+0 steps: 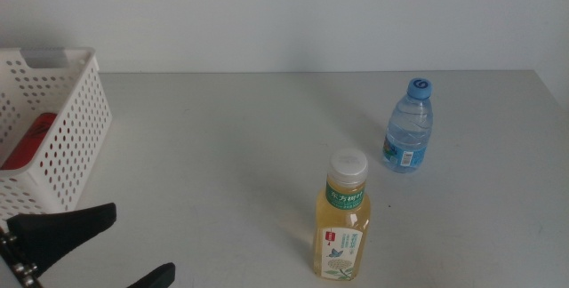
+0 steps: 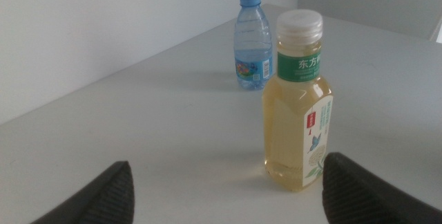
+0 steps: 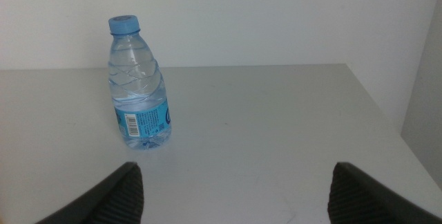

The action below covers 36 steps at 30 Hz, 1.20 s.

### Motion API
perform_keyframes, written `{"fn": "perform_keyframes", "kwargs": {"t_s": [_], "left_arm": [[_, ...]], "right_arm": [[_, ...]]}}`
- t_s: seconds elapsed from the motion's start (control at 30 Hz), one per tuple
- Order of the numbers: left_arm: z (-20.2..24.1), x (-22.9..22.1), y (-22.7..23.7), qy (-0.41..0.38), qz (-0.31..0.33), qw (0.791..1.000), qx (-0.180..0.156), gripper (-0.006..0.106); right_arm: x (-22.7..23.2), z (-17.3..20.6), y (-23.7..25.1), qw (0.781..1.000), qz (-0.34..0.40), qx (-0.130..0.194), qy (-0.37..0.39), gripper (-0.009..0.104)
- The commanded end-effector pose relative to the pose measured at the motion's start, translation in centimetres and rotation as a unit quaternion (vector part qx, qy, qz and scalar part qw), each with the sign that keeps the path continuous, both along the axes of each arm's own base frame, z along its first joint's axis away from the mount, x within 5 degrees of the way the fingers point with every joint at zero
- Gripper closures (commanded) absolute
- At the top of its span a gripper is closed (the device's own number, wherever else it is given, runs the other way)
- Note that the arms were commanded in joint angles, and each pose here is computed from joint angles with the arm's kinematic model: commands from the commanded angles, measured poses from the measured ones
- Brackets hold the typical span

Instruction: Use arms to grab the bottles and put them into the dustbin to the left of the table.

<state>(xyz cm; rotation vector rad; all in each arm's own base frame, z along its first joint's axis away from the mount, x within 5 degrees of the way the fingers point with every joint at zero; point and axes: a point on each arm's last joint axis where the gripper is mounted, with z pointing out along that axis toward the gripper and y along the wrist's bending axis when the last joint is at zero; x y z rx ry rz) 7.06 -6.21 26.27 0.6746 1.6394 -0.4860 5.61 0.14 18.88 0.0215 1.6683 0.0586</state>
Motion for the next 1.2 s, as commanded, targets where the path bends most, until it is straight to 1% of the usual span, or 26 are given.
{"fn": "perform_keyframes", "kwargs": {"t_s": [0.0,0.1,0.17,0.33,0.37,0.43,0.57,0.63,0.7,0.8,0.93,1.07,1.17], "left_arm": [[0.7,0.6,0.0,-0.031,0.024,0.998,-0.039,0.007],[0.3,0.6,0.1,-0.011,0.030,0.998,-0.057,0.007],[0.3,0.6,0.1,-0.011,0.030,0.998,-0.059,0.007],[0.3,0.6,0.1,-0.016,0.029,0.998,-0.053,0.007],[0.3,0.6,0.0,-0.019,0.026,0.999,-0.044,0.007],[0.3,0.6,-0.1,-0.030,0.018,0.999,-0.037,0.007],[-0.8,0.9,-1.2,-0.003,-0.004,0.997,-0.076,0.007],[-1.6,1.1,-2.0,-0.020,-0.022,0.996,-0.089,0.007],[-2.1,1.4,-2.7,-0.048,-0.036,0.994,-0.092,0.007],[-2.8,2.1,-3.7,-0.063,-0.042,0.992,-0.103,0.007],[-3.4,3.1,-4.9,-0.071,-0.041,0.991,-0.104,0.007],[-3.9,3.8,-5.7,-0.077,-0.040,0.989,-0.116,0.007],[-4.5,4.2,-6.2,-0.068,-0.043,0.990,-0.118,0.007]], "right_arm": [[-0.2,1.2,0.0,0.998,0.002,-0.008,-0.055,0.001],[-0.2,1.2,0.0,0.998,0.002,-0.008,-0.055,0.001],[-0.2,1.2,0.0,0.998,0.002,-0.008,-0.055,0.001],[-0.2,1.2,0.0,0.998,0.002,-0.008,-0.055,0.001],[-0.2,1.2,0.0,0.998,0.002,-0.008,-0.055,0.001],[-0.2,1.2,0.0,0.998,0.002,-0.008,-0.055,0.001],[-0.2,1.2,0.0,0.998,0.002,-0.008,-0.055,0.001],[-0.2,1.2,0.0,0.998,0.002,-0.008,-0.055,0.001],[-0.2,1.2,0.0,0.998,0.002,-0.008,-0.055,0.001],[-0.2,1.2,0.0,0.998,0.002,-0.008,-0.055,0.001],[-0.2,1.2,0.0,0.998,0.002,-0.008,-0.055,0.001],[-0.2,1.2,0.0,0.998,0.002,-0.008,-0.055,0.001],[-0.2,1.2,0.0,0.998,0.002,-0.008,-0.055,0.001]]}}
